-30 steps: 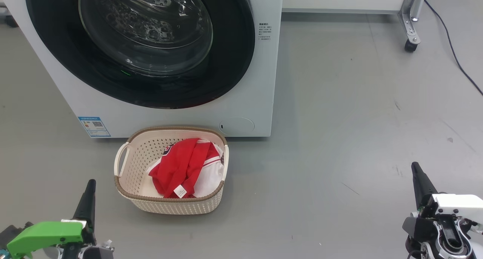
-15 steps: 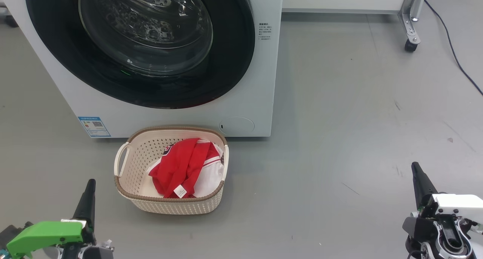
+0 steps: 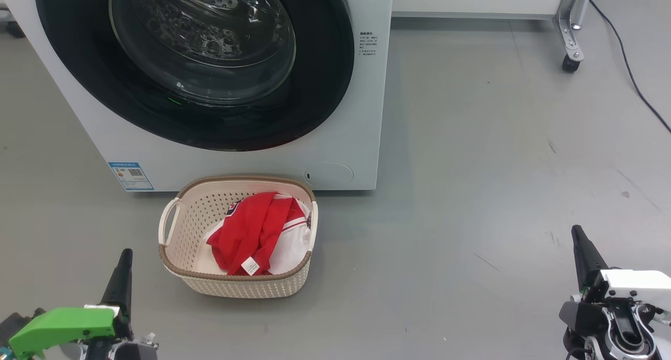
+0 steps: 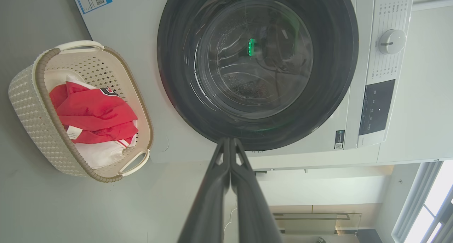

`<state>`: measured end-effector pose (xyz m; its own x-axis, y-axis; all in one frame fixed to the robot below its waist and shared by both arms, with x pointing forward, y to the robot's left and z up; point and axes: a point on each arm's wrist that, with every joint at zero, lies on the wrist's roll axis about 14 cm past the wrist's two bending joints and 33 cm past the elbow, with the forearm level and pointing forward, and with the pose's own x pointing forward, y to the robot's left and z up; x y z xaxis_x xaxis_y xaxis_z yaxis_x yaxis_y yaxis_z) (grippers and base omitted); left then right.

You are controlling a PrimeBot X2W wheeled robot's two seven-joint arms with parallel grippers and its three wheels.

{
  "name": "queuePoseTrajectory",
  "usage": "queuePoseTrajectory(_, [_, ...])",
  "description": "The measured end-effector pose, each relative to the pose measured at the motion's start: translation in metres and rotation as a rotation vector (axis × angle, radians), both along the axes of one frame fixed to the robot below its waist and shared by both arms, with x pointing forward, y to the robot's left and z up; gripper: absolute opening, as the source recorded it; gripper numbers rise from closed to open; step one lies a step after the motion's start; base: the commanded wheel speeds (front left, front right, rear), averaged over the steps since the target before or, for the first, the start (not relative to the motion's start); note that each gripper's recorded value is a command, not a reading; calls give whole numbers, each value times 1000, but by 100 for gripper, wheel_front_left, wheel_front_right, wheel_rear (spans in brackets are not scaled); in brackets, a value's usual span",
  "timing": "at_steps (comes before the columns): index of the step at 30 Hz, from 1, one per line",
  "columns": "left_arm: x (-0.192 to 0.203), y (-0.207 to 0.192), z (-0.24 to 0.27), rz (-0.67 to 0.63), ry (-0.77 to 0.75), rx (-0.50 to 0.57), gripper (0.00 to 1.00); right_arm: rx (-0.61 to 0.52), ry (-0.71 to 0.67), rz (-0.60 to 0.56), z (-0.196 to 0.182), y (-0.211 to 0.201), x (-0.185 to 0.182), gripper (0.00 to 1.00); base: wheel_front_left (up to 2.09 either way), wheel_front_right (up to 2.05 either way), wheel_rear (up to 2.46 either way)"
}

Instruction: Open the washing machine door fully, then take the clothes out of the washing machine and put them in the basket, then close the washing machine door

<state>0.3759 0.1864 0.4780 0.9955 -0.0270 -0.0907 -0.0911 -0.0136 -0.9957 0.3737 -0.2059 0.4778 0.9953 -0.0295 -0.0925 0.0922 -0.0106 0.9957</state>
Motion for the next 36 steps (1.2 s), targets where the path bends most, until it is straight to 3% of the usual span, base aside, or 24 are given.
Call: queuePoseTrajectory(36, [0,0,0,3,-1,-5,0,0,0,-1,0,0,0,0,0,0,0])
